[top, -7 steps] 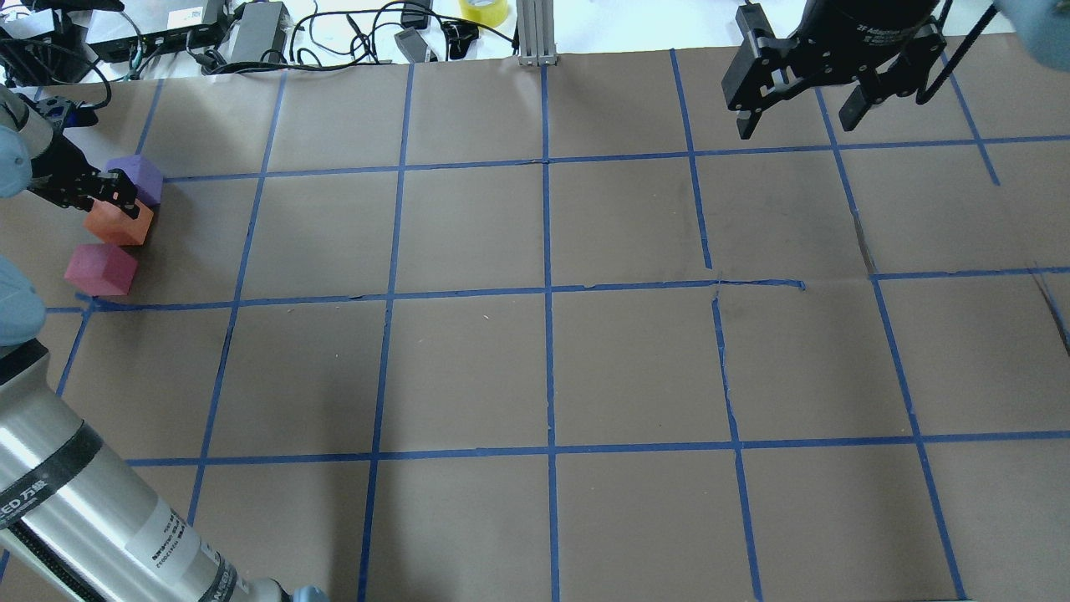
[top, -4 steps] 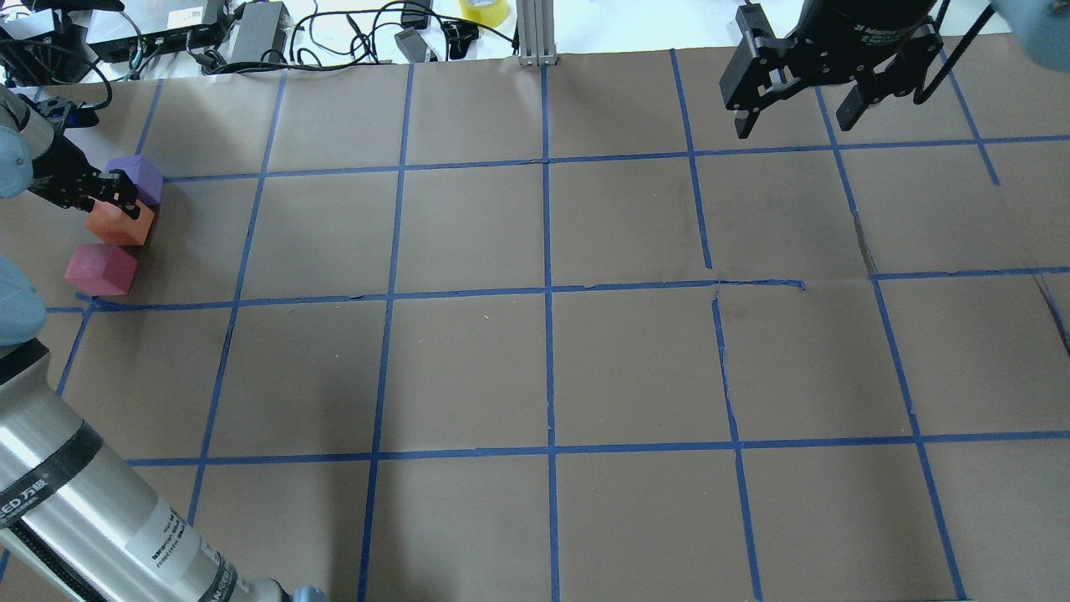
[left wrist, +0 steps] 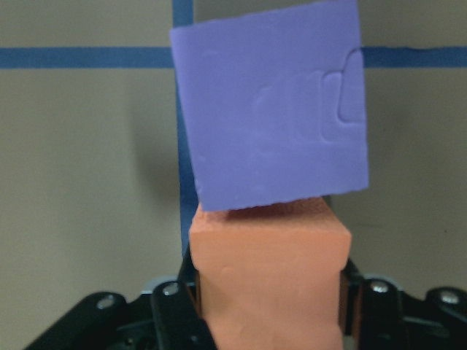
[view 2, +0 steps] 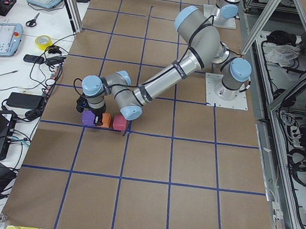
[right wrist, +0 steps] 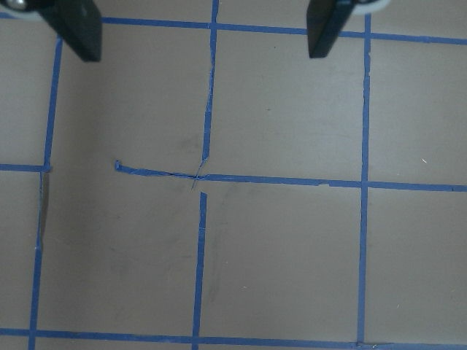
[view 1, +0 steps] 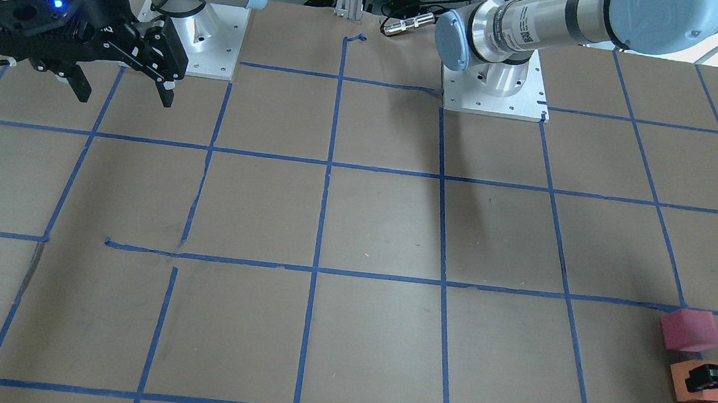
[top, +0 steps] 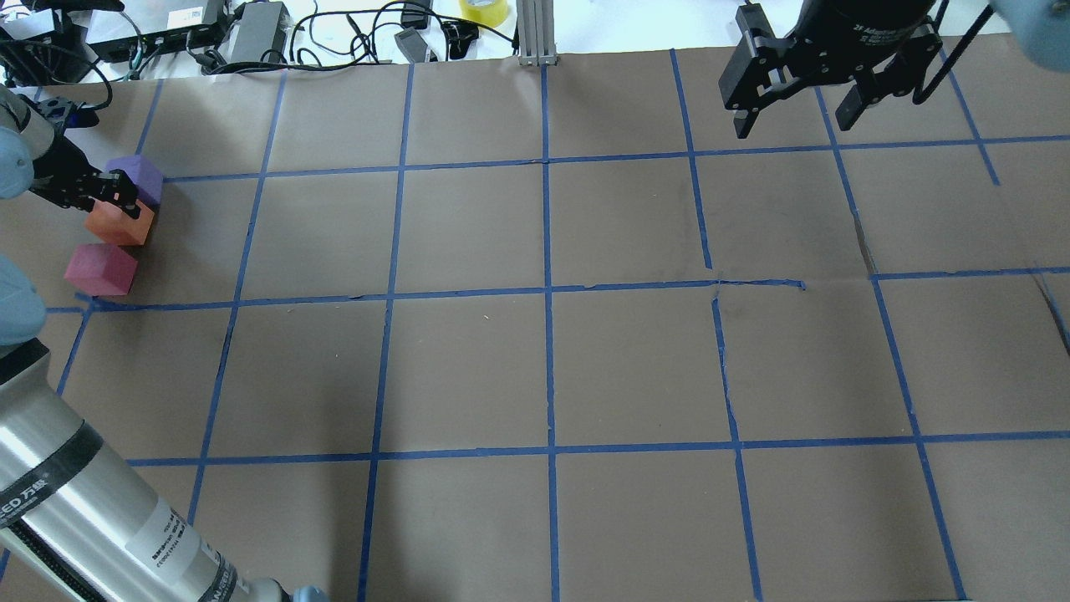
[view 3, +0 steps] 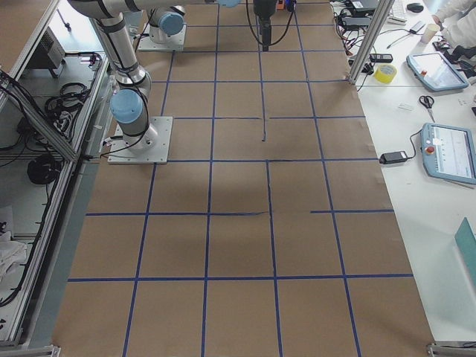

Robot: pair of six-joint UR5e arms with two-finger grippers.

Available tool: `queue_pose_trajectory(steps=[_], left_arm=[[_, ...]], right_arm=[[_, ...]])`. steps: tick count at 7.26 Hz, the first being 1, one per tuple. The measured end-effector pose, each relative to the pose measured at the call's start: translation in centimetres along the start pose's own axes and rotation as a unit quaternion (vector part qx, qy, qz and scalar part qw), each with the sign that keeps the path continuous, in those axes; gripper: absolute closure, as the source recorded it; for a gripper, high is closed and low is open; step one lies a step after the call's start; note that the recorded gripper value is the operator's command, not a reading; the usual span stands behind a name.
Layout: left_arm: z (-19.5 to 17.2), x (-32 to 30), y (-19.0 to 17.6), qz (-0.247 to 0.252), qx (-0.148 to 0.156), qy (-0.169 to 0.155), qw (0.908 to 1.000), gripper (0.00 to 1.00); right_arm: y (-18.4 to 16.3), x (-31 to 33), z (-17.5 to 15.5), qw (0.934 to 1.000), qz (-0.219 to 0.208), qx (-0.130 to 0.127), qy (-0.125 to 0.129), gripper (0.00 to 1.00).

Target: Arrange blocks in a line

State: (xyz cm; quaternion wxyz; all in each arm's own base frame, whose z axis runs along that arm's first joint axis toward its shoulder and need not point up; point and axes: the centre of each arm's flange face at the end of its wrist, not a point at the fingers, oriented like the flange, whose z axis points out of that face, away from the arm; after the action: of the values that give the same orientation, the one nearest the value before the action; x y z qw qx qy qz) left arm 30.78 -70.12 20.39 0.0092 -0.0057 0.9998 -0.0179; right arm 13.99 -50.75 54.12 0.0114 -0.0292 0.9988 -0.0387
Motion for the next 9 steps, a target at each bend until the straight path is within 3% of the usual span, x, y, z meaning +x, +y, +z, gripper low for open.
queue_pose_trajectory(steps=[4, 6, 9], left_arm=[[-1.1, 0.0, 0.0, -0.007, 0.007, -0.004, 0.9999, 0.0], [-6.1, 0.6, 0.6, -0.005, 0.021, -0.016, 0.9996, 0.0], [-18.0, 5.5, 5.9, -0.005, -0.001, -0.001, 1.0, 0.0]], right_arm=[[0.1, 0.1, 0.0, 1.0, 0.0, -0.001, 0.003, 0.0], [0.1, 0.1, -0.1, 1.0, 0.0, 0.0, 0.003, 0.0], [0.1, -0.1, -0.1, 1.0, 0.0, 0.001, -0.001, 0.0]])
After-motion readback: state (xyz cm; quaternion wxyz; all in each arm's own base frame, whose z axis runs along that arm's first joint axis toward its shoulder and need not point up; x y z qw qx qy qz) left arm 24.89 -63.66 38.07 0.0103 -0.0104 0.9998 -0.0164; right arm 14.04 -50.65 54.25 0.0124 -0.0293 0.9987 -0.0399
